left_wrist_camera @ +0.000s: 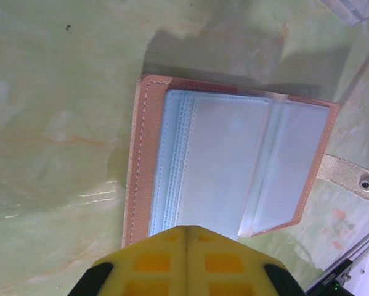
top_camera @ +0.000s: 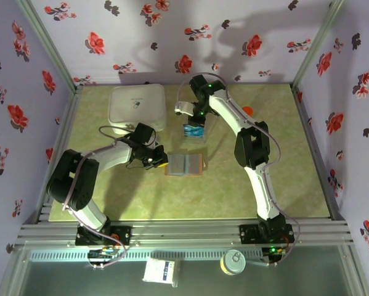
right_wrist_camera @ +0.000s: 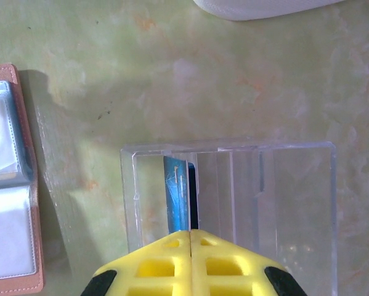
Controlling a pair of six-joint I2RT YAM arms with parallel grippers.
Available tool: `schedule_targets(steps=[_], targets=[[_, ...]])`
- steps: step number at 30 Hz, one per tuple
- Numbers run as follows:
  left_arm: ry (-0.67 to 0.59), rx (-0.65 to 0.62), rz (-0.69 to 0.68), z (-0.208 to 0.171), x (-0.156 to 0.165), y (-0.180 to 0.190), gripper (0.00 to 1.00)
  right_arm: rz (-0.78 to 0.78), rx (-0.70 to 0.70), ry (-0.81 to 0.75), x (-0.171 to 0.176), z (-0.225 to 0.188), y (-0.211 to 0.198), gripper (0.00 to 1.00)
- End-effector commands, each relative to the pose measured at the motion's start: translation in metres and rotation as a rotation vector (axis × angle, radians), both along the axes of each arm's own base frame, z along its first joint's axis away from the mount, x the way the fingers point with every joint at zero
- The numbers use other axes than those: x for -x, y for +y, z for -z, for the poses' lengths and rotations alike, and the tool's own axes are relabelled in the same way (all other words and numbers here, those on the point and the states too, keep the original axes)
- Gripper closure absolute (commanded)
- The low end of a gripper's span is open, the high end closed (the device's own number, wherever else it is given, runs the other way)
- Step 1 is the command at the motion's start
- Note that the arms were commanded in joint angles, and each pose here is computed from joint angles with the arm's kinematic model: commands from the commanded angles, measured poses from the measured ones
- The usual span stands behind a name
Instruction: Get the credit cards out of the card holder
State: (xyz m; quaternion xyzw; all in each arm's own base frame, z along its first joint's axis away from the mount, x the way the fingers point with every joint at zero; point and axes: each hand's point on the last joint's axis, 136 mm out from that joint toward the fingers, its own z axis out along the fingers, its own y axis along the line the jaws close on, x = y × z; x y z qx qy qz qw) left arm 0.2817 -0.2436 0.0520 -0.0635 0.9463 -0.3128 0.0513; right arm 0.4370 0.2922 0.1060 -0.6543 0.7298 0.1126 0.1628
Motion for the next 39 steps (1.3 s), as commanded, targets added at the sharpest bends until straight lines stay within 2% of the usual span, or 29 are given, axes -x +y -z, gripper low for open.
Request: schedule_targets(steps=[1,10,18,24,27,34,39], targets=[[-0.002,-0.009,-0.017,0.0,-0.001,0.005,1.0,0.039,-0.002,0.023,-0.003,0.007,-0.006,0.88],[-0.001,-0.006,-0.017,0.001,-0.003,0.003,1.0,0.089,-0.002,-0.02,-0.01,0.008,-0.012,0.85],[0.002,-0.007,-0.018,0.001,-0.003,0.003,1.0,0.117,0.024,-0.046,-0.017,0.015,-0.018,0.98],[-0.001,-0.004,-0.017,0.0,-0.003,0.003,1.0,0.125,0.009,-0.055,-0.016,0.004,-0.018,0.97],[0.001,-0.004,-0.019,0.001,-0.003,0.003,1.0,0.145,-0.033,-0.061,-0.013,-0.008,-0.014,0.93],[0.001,0.007,-0.014,0.003,-0.004,0.0,1.0,0.358,-0.171,-0.078,-0.014,-0.029,-0.006,0.86],[0.006,0.016,-0.012,0.004,-0.006,-0.003,1.0,0.544,-0.293,-0.015,0.003,-0.041,0.005,0.84]])
